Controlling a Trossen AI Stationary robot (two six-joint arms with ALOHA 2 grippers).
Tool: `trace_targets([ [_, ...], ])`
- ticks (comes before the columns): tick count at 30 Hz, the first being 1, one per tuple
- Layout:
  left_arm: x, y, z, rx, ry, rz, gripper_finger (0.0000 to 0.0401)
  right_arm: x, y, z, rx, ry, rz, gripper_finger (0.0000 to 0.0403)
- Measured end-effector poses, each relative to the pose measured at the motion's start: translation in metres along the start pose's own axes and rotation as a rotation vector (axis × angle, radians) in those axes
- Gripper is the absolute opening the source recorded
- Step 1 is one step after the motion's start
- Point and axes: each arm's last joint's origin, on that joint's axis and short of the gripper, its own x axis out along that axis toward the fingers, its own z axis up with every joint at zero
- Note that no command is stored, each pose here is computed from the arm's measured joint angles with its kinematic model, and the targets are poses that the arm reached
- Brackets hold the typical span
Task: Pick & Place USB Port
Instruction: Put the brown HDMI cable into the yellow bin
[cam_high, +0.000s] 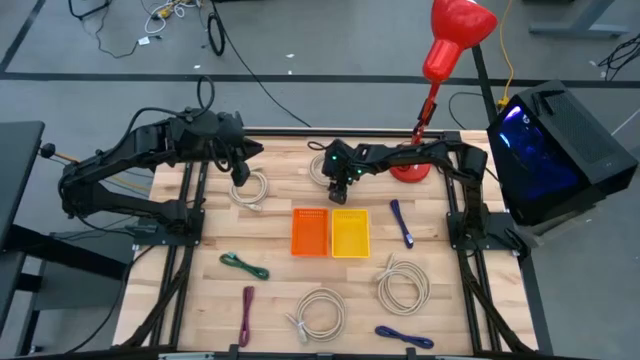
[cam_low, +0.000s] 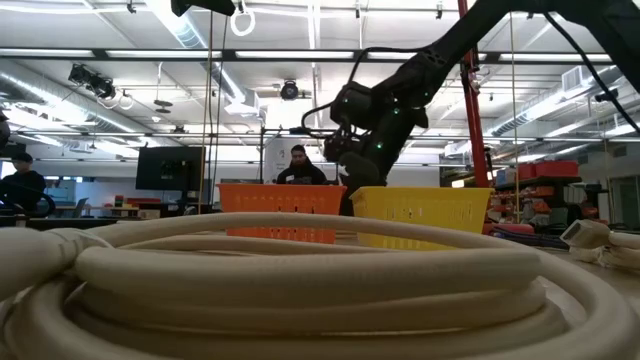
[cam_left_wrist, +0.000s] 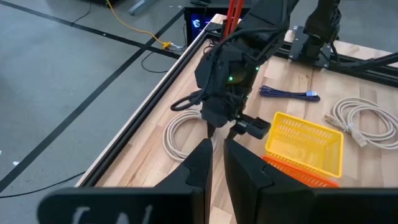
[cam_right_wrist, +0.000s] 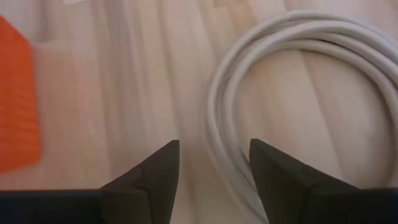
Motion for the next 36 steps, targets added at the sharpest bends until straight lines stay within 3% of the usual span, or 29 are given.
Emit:
trace_targets([
  [8, 0.000, 0.000, 0.000, 0.002, 0.000, 0.000, 0.0044, 0.009, 0.000, -0.005, 0.024, 0.030, 0.019, 0.0217],
  [12, 0.000, 0.000, 0.000, 0.002, 0.000, 0.000, 0.0044, 0.009, -0.001, -0.002, 0.018, 0.004, 0.007, 0.0200],
  [14, 0.000, 0.000, 0.000, 0.004, 0.000, 0.000, 0.0044, 0.009, -0.001, -0.001, 0.017, -0.010, 0.008, 0.0168],
  [18, 0.000, 0.000, 0.000, 0.004, 0.000, 0.001, 0.0044, 0.009, -0.001, 0.000, 0.015, -0.019, 0.015, 0.0040],
  [19, 0.000, 0.000, 0.000, 0.004, 0.000, 0.001, 0.0044, 0.009, -0.001, -0.001, 0.018, -0.016, 0.018, 0.0025],
  [30, 0.000, 0.000, 0.000, 0.004, 0.000, 0.001, 0.0044, 0.004, 0.000, 0.007, 0.070, -0.069, 0.057, 0.0016],
  [36, 0.000, 0.000, 0.000, 0.004, 0.000, 0.001, 0.0044, -0.021, 0.004, 0.032, 0.050, -0.164, 0.060, 0.0016],
])
